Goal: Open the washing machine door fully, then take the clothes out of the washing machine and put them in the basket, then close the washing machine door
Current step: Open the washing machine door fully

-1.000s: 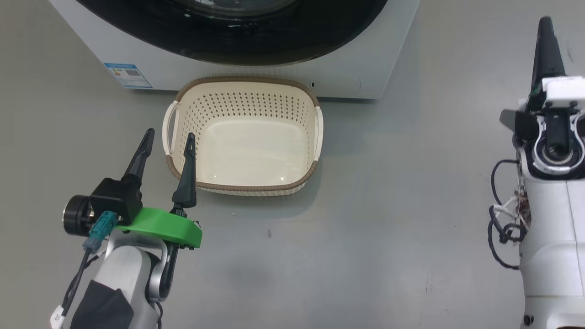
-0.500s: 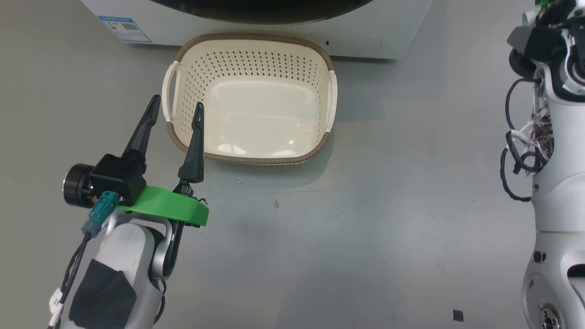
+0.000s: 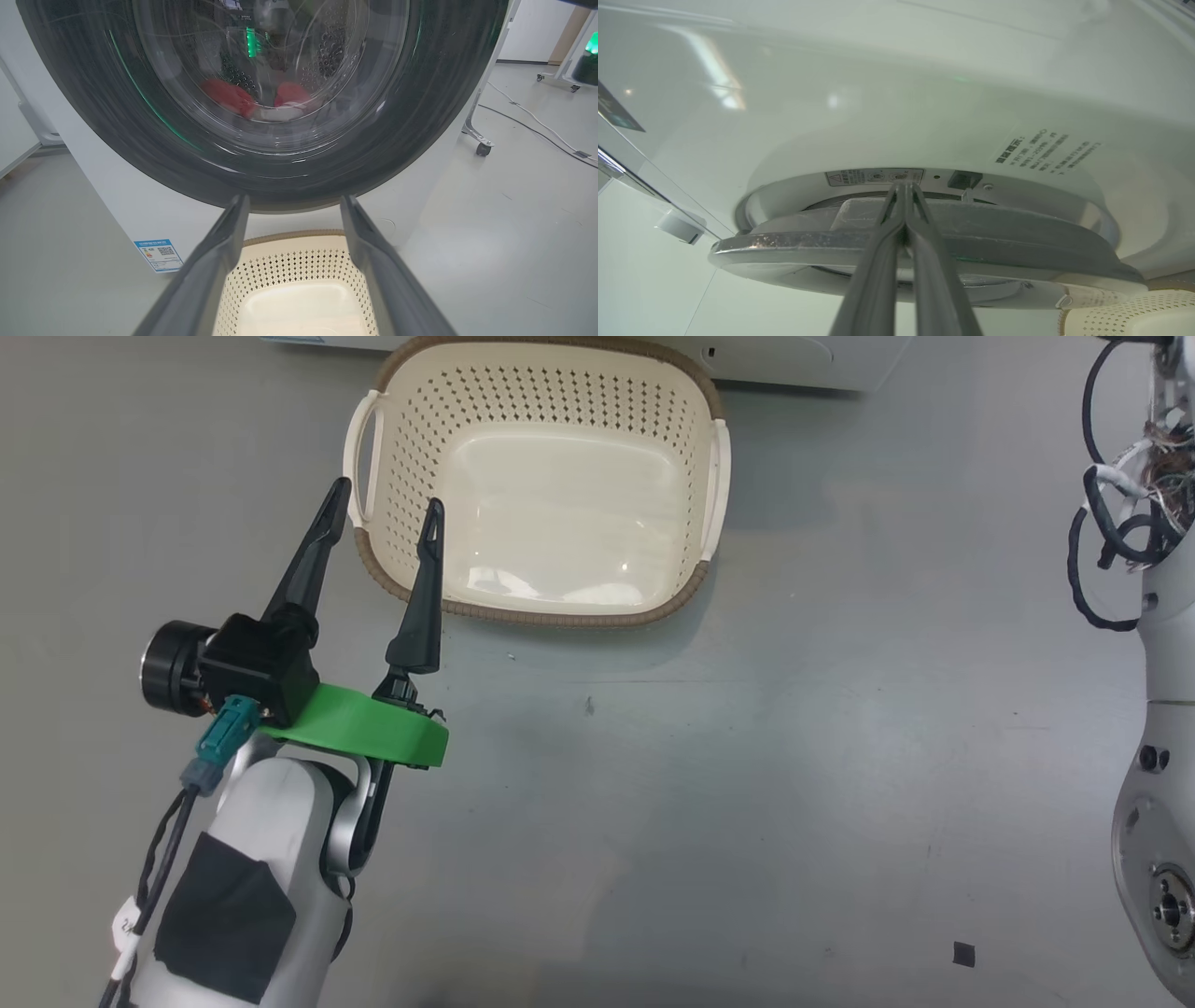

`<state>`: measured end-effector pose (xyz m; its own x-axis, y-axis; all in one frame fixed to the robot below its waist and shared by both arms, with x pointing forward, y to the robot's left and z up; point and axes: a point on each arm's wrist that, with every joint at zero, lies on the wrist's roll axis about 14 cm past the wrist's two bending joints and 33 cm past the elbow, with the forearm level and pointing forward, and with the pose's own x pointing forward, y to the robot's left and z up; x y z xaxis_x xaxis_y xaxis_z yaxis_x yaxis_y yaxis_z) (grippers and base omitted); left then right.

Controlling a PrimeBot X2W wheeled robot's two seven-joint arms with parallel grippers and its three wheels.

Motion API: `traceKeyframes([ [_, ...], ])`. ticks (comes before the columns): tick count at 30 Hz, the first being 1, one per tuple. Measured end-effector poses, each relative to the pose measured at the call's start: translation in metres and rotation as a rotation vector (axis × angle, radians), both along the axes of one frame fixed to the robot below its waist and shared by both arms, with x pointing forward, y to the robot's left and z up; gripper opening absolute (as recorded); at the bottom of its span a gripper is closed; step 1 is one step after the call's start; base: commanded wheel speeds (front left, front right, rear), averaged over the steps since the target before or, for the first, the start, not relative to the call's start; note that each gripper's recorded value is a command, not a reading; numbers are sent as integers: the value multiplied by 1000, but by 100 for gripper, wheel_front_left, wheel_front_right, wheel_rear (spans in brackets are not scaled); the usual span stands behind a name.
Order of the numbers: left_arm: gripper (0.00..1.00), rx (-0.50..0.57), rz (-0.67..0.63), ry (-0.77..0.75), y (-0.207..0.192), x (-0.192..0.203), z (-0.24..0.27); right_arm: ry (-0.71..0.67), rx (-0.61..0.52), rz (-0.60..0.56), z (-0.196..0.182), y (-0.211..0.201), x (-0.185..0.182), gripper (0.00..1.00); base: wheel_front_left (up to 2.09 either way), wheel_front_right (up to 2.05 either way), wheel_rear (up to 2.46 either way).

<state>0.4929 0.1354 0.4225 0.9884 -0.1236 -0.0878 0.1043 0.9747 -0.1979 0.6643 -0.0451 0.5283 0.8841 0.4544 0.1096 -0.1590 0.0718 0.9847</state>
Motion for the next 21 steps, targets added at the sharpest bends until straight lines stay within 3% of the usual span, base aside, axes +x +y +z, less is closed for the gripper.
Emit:
traceKeyframes([
  [21, 100, 25, 72, 15, 27, -1, -4, 52, -66, 236, -11, 44, 27, 0, 0, 0, 0],
])
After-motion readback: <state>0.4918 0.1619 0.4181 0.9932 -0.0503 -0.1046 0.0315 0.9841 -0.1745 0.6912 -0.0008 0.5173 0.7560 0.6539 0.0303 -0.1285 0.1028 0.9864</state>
